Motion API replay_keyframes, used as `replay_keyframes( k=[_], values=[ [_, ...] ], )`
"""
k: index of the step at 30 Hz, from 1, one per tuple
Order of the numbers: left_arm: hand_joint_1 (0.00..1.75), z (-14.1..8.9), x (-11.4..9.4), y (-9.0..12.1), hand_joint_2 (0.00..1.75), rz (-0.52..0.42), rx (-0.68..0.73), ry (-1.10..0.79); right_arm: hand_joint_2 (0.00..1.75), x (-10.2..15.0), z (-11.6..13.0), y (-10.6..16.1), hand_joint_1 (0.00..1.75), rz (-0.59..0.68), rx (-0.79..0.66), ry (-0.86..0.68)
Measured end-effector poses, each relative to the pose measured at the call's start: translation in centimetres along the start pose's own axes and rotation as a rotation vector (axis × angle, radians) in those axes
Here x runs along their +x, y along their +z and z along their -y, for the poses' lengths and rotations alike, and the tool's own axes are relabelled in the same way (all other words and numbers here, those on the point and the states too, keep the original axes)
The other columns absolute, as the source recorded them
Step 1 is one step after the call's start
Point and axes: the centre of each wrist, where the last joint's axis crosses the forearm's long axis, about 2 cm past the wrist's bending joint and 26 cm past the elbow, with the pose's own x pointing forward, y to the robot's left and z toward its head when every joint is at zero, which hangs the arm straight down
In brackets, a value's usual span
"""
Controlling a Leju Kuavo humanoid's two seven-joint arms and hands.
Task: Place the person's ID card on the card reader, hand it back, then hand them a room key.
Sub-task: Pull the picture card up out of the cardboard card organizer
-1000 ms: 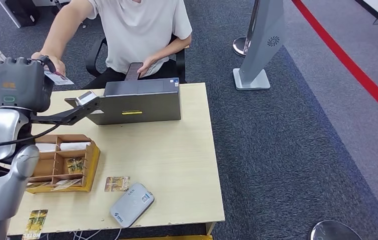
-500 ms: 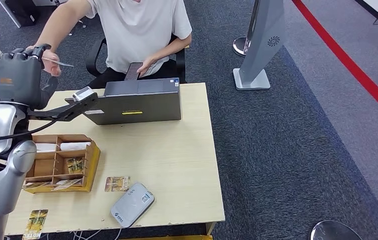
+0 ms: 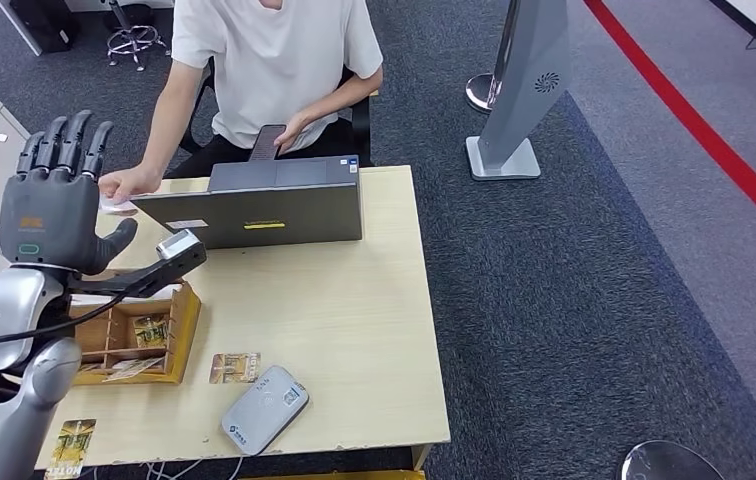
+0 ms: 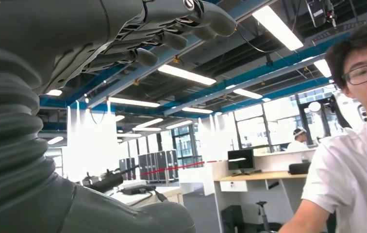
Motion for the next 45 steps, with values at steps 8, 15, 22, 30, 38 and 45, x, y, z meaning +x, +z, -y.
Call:
replay_keyframes(
  k=[8, 15, 22, 30, 38, 45],
  values=[
    [0.0, 2.0, 1.9, 9.1, 1.75, 0.094, -0.096, 0.119, 1.75, -0.9, -0.3, 0.1, 0.0, -0.022, -0.014, -0.063],
    [0.0, 2.7, 2.9, 15.2, 1.75, 0.13, -0.177, 0.176, 1.75, -1.4, -0.5, 0.2, 0.0, -0.03, -0.016, -0.079],
    [0.0, 2.5, 3.1, 16.4, 1.75, 0.134, -0.196, 0.189, 1.75, -1.5, -0.5, 0.2, 0.0, -0.033, -0.016, -0.089],
    [0.0, 2.6, 3.3, 17.6, 1.75, 0.143, -0.228, 0.211, 1.75, -1.5, -0.5, 0.2, 0.0, -0.029, -0.018, -0.098],
    [0.0, 3.0, 3.3, 19.9, 1.75, 0.087, -0.225, 0.167, 1.75, -1.7, -0.5, 0.2, 0.0, -0.034, -0.027, -0.111],
    [0.0, 3.7, 2.2, 20.2, 1.75, -0.004, -0.226, 0.12, 1.75, -1.7, -0.5, 0.3, 0.0, -0.041, -0.028, -0.111]
  ],
)
